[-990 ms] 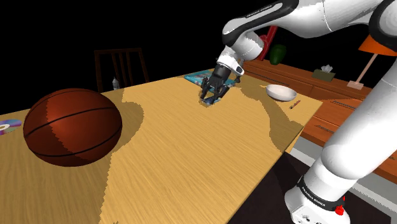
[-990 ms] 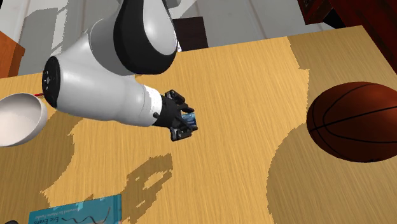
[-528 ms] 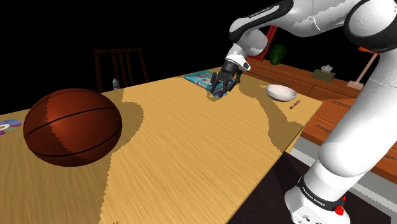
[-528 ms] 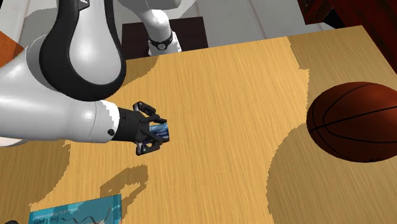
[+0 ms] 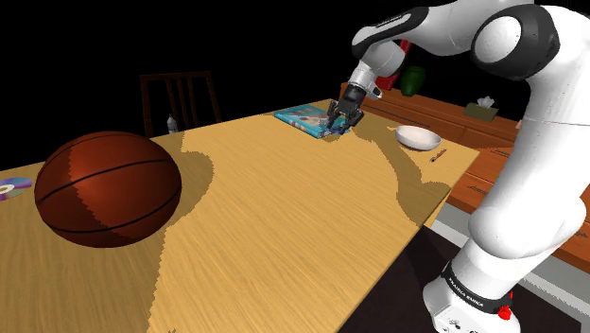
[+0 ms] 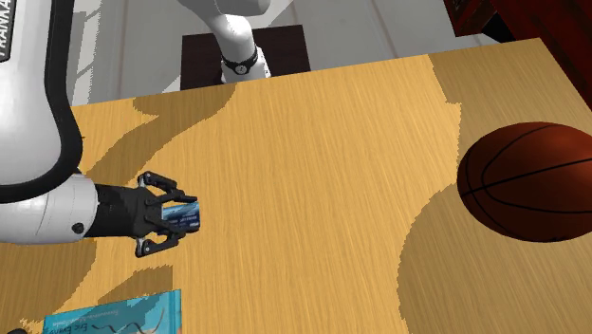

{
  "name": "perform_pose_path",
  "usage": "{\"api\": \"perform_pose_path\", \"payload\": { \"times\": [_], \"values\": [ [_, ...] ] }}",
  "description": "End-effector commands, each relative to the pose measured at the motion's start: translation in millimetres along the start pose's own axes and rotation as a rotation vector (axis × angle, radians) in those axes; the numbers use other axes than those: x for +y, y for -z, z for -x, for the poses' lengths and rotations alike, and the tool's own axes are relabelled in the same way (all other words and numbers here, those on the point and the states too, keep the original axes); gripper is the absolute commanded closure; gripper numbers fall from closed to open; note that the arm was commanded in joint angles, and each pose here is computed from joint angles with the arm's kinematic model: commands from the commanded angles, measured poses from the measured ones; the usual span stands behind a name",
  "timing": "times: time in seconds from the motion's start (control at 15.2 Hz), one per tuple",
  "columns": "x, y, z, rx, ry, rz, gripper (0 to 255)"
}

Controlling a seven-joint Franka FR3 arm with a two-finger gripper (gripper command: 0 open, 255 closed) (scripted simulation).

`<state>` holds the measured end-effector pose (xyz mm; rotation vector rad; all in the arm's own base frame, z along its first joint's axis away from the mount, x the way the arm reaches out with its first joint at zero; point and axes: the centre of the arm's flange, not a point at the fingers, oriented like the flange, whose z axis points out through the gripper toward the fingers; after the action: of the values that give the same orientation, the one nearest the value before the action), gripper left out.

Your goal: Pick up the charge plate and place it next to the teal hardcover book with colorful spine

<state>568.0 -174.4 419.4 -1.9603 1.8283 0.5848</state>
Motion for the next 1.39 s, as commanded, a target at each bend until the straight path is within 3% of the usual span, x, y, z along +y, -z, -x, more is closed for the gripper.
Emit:
{"api": "perform_pose_path", "payload": {
  "times": [0.0, 0.86, 1.32],
  "values": [
    [-6.8, 12.3, -21.6, 0.000, 0.001, 0.001, 255],
    [-41.0, 103.9, -159.2, 0.000, 0.001, 0.001, 255],
    [-40.9, 73.1, -179.6, 0.000, 0.001, 0.001, 255]
  ]
}}
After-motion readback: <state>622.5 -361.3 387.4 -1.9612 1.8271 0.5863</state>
